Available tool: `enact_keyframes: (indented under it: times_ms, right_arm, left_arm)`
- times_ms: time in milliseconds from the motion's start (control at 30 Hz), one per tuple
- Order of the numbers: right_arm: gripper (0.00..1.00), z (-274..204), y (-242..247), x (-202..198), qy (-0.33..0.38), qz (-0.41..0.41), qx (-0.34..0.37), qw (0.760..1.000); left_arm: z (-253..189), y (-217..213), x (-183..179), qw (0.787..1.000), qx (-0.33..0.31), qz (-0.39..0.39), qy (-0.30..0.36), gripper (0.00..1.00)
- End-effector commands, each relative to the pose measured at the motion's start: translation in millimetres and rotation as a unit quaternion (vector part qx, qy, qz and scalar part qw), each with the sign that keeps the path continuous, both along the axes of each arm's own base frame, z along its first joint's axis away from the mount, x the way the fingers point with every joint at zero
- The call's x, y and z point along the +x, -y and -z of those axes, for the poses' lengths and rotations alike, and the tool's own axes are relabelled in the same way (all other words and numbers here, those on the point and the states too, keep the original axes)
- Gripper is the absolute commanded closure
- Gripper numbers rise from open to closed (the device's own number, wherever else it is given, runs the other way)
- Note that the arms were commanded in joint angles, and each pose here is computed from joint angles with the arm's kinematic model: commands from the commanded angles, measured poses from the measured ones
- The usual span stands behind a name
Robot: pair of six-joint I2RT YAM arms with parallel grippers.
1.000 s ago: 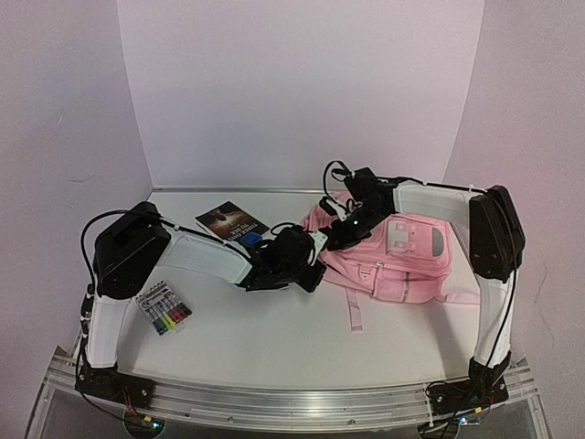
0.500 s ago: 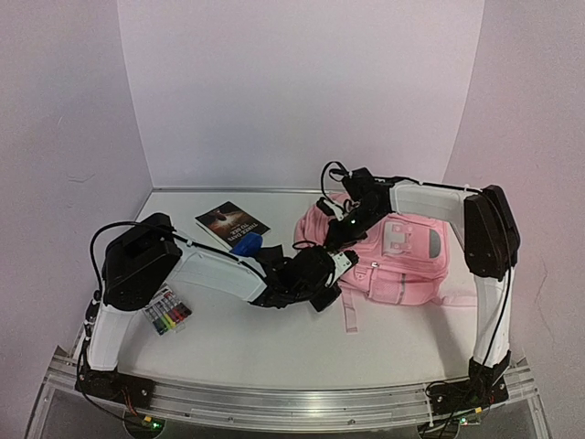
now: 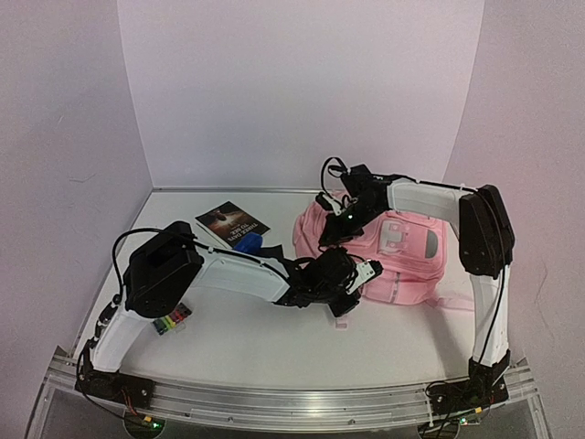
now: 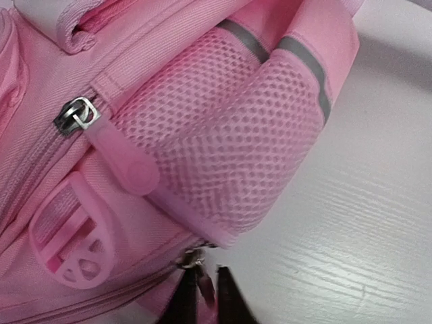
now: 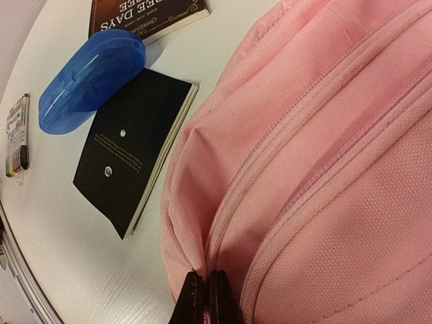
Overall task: Pack the student bag
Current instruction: Zip the student bag at the center of the board, then adjust the student bag at the center of the board.
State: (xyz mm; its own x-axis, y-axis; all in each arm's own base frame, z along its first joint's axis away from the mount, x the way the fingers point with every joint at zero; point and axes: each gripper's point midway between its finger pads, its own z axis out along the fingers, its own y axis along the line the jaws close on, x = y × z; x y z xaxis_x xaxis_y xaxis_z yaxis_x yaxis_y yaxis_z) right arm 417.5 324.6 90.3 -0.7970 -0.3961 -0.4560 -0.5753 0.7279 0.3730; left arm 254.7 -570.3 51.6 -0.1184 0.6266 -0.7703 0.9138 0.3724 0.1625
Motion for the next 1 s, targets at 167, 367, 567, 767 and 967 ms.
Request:
enact_keyframes:
  times_ms: [167, 367, 567, 767, 967]
  right_arm:
    - [1.00, -41.3, -1.0, 5.8, 0.082, -0.038, 0.030, 0.995]
    - [1.00, -46.7, 11.1, -25.9, 0.087, -0.091, 0.023, 0.992]
    - [1.00, -38.9, 27.8, -67.9, 0.082, -0.174, -0.014, 0.981]
    - [1.00, -44.0, 39.8, -90.8, 0.077, -0.219, -0.037, 0.972]
    - [1.00, -28.4, 80.3, -121.4, 0.102, -0.288, -0.116, 0.945]
  left_arm:
    - [-83.7, -31.7, -38.9, 0.997, -0.043, -0.038, -0.054, 0.47]
    - [-112.5, -86.1, -45.0, 0.982, -0.073, -0.133, -0.110, 0.35]
    - [-125.9, -142.1, -14.9, 0.950, -0.112, -0.246, -0.158, 0.10]
    - [-129.8, -186.0, 27.9, 0.916, -0.144, -0.337, -0.165, 0.00]
    - [-122.5, -207.0, 72.9, 0.891, -0.142, -0.389, -0.186, 0.00]
